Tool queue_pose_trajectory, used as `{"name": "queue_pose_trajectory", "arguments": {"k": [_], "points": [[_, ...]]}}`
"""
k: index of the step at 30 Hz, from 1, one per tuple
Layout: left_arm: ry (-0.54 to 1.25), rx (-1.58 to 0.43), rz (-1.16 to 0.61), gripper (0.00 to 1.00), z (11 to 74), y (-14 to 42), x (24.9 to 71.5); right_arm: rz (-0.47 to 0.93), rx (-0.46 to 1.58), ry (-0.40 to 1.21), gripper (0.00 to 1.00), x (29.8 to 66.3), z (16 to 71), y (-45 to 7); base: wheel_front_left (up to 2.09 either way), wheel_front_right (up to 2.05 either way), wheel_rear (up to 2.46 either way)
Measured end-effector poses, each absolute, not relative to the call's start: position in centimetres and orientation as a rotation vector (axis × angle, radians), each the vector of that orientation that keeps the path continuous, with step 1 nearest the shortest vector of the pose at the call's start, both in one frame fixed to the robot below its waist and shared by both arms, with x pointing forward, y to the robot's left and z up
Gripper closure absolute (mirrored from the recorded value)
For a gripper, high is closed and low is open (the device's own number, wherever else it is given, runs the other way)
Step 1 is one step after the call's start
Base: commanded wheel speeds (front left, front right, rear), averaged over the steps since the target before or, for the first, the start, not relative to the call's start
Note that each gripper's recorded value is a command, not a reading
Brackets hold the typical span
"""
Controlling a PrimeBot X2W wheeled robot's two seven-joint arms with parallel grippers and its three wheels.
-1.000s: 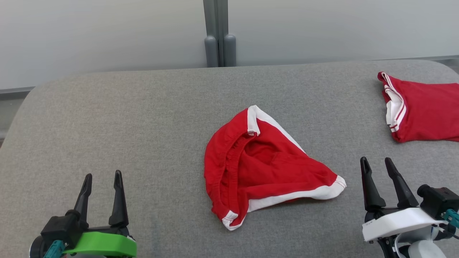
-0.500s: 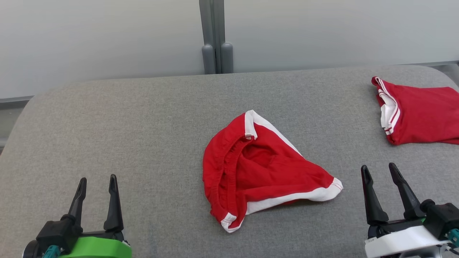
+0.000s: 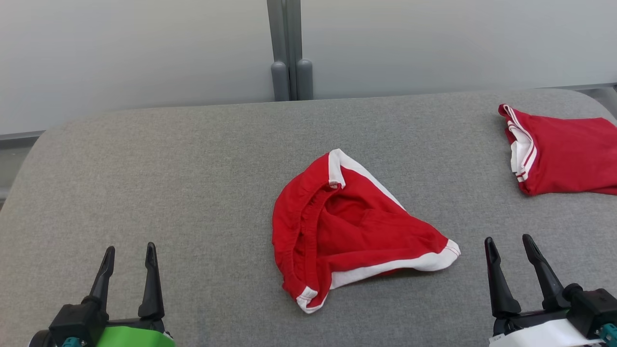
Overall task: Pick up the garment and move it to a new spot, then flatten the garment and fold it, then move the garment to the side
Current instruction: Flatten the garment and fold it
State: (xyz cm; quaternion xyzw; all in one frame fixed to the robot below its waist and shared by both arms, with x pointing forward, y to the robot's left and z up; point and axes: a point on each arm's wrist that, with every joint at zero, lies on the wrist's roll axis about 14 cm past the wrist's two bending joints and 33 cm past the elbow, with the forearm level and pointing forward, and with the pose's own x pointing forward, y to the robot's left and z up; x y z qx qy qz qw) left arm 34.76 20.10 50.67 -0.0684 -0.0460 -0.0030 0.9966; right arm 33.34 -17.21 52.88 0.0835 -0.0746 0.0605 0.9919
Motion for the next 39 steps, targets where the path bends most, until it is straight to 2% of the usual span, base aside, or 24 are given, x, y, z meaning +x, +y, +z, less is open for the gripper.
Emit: {"name": "queue_pose_trajectory", "arguments": {"k": [26, 30, 39], "points": [[-0.086, -0.131, -0.024, 0.0, 50.5, 19.6, 34.9, 0.113, 0.17, -0.119, 0.0, 33.3, 51.9, -17.3, 0.0, 0.0, 0.0], [-0.082, -0.115, -0.119, 0.0, 50.7, 16.9, 35.4, 0.099, 0.162, -0.09, 0.0, 33.5, 50.9, -17.9, 0.0, 0.0, 0.0], [-0.063, -0.016, -0.531, 0.0, 50.6, 6.0, 36.8, 0.108, 0.096, -0.004, 0.0, 36.2, 48.6, -19.2, 0.0, 0.0, 0.0]]}}
